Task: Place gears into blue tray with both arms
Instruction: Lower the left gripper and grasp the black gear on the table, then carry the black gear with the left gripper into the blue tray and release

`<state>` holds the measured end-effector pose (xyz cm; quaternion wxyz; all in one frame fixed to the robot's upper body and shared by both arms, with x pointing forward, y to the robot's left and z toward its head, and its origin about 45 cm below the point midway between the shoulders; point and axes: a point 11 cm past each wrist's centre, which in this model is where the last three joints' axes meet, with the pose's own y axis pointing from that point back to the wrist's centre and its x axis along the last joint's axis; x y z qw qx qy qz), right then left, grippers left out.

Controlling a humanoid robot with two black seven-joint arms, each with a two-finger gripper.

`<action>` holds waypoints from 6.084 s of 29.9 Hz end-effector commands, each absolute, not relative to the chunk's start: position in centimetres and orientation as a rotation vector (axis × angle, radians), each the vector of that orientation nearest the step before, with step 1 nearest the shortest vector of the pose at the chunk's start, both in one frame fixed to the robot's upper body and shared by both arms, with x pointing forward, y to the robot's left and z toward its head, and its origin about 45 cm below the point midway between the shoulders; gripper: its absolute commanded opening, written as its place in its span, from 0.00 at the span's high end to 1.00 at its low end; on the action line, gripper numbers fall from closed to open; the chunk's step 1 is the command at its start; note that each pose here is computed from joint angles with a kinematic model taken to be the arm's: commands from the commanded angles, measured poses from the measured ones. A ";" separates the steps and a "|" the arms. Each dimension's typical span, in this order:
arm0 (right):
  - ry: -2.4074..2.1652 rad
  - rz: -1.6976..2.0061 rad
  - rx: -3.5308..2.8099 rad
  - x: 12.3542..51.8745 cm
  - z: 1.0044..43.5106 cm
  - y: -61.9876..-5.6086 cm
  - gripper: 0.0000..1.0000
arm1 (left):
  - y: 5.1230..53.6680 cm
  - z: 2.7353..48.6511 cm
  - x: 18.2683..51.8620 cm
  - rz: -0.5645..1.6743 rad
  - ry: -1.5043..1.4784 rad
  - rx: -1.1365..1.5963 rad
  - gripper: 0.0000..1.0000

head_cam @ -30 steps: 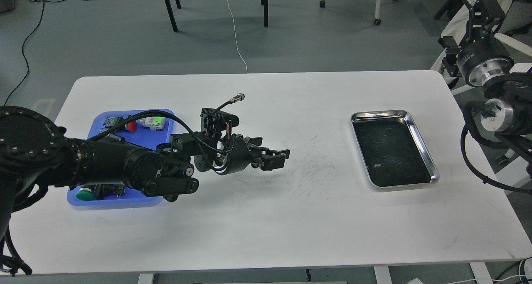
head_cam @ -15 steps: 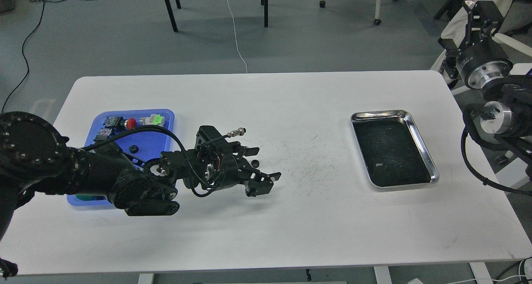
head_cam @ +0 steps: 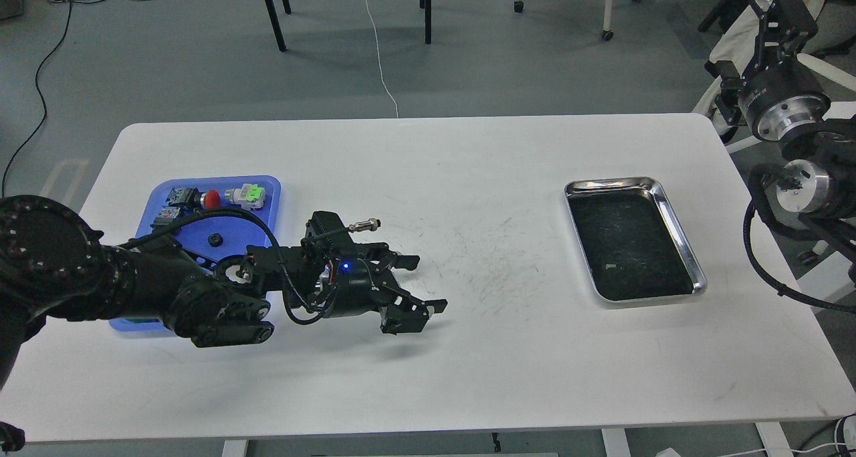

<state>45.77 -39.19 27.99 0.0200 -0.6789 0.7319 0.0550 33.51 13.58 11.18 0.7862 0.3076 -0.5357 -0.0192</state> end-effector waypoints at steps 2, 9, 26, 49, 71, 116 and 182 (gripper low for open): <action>2.249 0.270 -2.079 45.1 26.5 -39.6 0.03 | 14.8 10.8 34.8 -0.059 -1.203 0.721 0.02; 2.238 0.276 -2.081 45.0 26.4 -39.6 0.03 | 14.9 10.0 34.8 -0.058 -1.203 0.731 0.02; 2.212 0.390 -1.959 44.4 25.3 -40.2 0.03 | 15.1 9.1 36.2 -0.033 -1.253 0.769 0.04; 2.238 0.387 -1.955 44.2 24.4 -40.5 0.03 | 15.5 7.9 37.2 -0.015 -1.299 0.820 0.33; 2.279 0.381 -1.945 43.9 23.6 -41.4 0.03 | 18.0 8.3 37.6 0.020 -1.273 0.855 0.32; 2.337 0.349 -1.980 43.3 22.1 -41.9 0.03 | 16.2 7.2 36.6 0.081 -1.223 0.813 0.57; 2.365 0.338 -2.048 42.9 19.9 -41.3 0.03 | 42.0 10.5 32.3 0.252 -1.026 1.214 0.91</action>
